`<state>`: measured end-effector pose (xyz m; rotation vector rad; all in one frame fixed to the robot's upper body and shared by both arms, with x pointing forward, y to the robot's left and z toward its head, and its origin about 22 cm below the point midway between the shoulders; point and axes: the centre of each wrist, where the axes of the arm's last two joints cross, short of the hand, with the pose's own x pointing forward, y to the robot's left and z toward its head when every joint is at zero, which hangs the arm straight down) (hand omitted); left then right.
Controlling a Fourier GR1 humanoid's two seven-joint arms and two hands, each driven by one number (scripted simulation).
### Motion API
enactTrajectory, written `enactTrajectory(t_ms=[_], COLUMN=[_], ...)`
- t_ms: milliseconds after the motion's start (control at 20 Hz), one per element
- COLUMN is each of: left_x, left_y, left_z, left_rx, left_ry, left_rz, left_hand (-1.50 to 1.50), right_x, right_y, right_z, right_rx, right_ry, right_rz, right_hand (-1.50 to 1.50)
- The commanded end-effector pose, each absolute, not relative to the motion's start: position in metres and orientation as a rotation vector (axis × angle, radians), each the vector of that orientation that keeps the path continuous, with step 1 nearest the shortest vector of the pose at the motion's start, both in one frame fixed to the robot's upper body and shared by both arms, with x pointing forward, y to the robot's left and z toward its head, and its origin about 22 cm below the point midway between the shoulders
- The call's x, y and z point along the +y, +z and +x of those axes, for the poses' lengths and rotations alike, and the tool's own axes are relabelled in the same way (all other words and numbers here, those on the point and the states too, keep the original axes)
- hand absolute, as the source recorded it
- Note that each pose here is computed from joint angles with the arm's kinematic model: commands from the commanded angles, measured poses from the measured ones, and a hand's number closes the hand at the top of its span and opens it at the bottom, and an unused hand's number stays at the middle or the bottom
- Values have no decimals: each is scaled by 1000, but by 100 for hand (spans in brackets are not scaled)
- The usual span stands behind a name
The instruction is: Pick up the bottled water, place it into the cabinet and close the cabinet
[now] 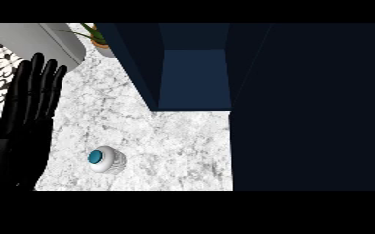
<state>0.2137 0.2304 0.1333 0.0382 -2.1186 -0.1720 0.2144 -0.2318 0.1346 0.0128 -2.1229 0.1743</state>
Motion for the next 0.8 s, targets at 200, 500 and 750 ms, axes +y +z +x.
enactTrajectory(t_ms=[200, 500, 750], left_x=[271, 274, 280], left_y=[134, 102, 134], left_z=[180, 148, 119], left_rx=[-2113, -1789, -1800], left_ry=[-248, -178, -182], left_rz=[-161, -298, -257], left_hand=[-150, -150, -150], right_x=[-235, -223, -226], right_y=[134, 135, 126], right_z=[163, 148, 118], right_rx=[-2134, -1853, -1853], right_ry=[74, 56, 34], right_rz=[-1, 160, 162], right_hand=[-150, -150, -150])
